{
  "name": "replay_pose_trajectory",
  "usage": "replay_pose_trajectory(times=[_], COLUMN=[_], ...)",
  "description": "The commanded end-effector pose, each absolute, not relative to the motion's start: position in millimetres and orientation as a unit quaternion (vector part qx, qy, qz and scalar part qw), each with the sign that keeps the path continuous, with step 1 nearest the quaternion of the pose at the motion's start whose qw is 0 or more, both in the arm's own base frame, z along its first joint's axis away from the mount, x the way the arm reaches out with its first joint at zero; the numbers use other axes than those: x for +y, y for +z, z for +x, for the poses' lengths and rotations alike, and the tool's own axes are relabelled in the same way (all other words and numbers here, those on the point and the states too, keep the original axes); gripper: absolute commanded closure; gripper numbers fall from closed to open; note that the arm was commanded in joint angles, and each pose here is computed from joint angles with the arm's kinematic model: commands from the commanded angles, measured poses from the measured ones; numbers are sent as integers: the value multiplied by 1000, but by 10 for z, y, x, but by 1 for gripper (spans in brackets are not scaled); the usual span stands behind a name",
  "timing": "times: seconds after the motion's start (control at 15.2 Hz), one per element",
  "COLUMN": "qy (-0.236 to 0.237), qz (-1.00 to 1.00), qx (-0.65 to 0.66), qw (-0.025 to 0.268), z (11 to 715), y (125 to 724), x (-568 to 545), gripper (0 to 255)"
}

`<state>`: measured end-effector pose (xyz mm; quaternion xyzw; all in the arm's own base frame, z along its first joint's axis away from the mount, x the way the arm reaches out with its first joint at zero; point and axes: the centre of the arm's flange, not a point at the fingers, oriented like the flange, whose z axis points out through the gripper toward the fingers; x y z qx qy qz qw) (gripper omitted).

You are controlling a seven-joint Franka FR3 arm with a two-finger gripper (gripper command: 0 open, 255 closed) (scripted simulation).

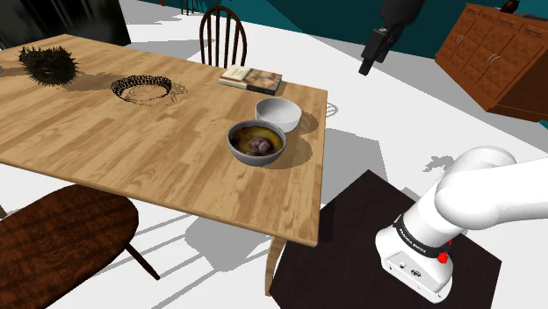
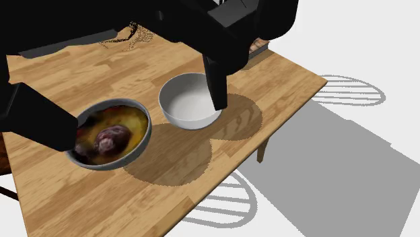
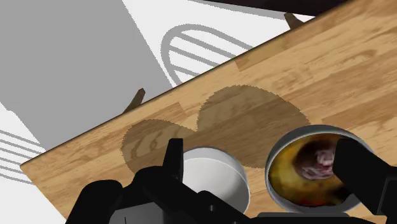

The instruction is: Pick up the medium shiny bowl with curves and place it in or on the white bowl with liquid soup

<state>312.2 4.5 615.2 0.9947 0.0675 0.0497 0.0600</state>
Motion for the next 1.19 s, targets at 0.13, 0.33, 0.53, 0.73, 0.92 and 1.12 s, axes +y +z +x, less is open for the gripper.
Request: replay_pose_trajectory(times=[0.13,0.33,0.53,0.73,0.92,1.12], qy=[50,49,49,49,48,48], qz=[995,995,995,995,995,995], qx=[68,68,68,69,69,69], qw=[60,60,60,60,60,60], z=[3306,3582,3857,4132,4407,4682], y=[5969,5693,5417,5141,4865,4588], x=[93,166,238,311,384,456], gripper=[0,0,0,0,0,0])
